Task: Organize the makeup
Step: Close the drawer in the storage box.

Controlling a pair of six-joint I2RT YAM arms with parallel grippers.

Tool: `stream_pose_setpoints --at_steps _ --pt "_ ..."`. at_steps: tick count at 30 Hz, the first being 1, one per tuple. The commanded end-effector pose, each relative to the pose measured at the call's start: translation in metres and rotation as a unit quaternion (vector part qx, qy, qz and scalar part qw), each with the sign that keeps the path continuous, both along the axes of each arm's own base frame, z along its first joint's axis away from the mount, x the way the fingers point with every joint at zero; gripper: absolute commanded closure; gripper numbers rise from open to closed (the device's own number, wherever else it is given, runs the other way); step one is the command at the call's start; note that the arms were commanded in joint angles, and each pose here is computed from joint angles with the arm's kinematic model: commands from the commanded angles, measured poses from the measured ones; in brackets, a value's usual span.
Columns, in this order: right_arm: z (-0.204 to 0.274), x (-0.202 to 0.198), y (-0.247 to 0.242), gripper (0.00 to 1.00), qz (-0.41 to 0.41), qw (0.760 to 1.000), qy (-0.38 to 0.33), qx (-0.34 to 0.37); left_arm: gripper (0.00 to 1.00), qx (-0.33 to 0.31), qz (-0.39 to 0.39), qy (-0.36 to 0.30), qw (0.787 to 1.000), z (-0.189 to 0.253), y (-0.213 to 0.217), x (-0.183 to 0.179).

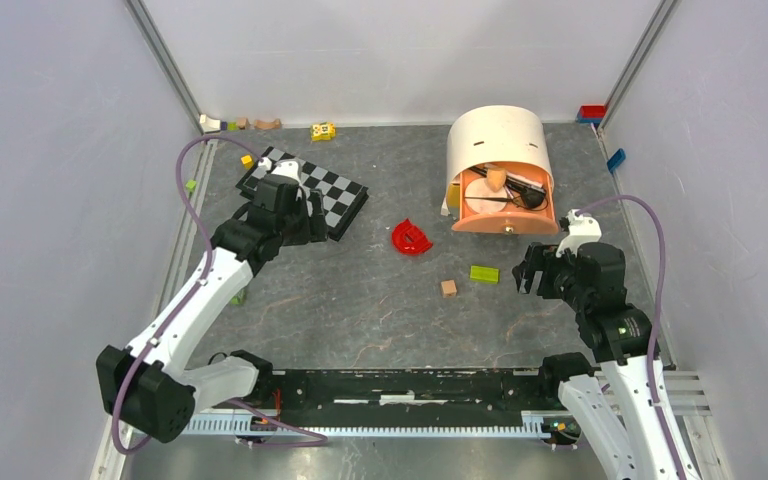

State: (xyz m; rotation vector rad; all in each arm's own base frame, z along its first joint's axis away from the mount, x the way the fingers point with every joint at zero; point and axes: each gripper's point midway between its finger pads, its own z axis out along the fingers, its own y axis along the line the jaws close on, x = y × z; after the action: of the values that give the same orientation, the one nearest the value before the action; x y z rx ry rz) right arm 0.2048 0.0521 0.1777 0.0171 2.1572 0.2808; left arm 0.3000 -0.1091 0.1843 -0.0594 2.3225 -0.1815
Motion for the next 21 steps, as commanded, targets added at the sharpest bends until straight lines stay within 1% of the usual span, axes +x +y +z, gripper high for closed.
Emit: stream_pose_setpoints --at_steps 1,4,8,17,21 --pt "0.026 0.012 0.0 0.18 0.0 0.999 -0.048 -0.001 0.17 0.029 0.017 -0.049 0.998 0.017 0.018 0.005" --pt "0.026 0.017 0.004 0.18 0.008 0.999 -0.054 0.004 0.16 0.05 0.031 -0.057 0.997 0.018 0.028 0.002" --pt "0.025 0.023 0.009 0.18 0.017 0.998 -0.058 0.013 0.14 0.053 0.035 -0.065 0.996 0.02 0.032 0.001" --pt "0.02 0.03 0.013 0.18 0.008 0.998 -0.057 0.036 0.13 0.05 0.025 -0.054 0.997 0.019 0.027 0.002" --pt "0.013 0.035 0.014 0.18 -0.007 0.997 -0.058 0.052 0.12 0.048 0.031 -0.034 0.998 0.019 0.026 0.0"
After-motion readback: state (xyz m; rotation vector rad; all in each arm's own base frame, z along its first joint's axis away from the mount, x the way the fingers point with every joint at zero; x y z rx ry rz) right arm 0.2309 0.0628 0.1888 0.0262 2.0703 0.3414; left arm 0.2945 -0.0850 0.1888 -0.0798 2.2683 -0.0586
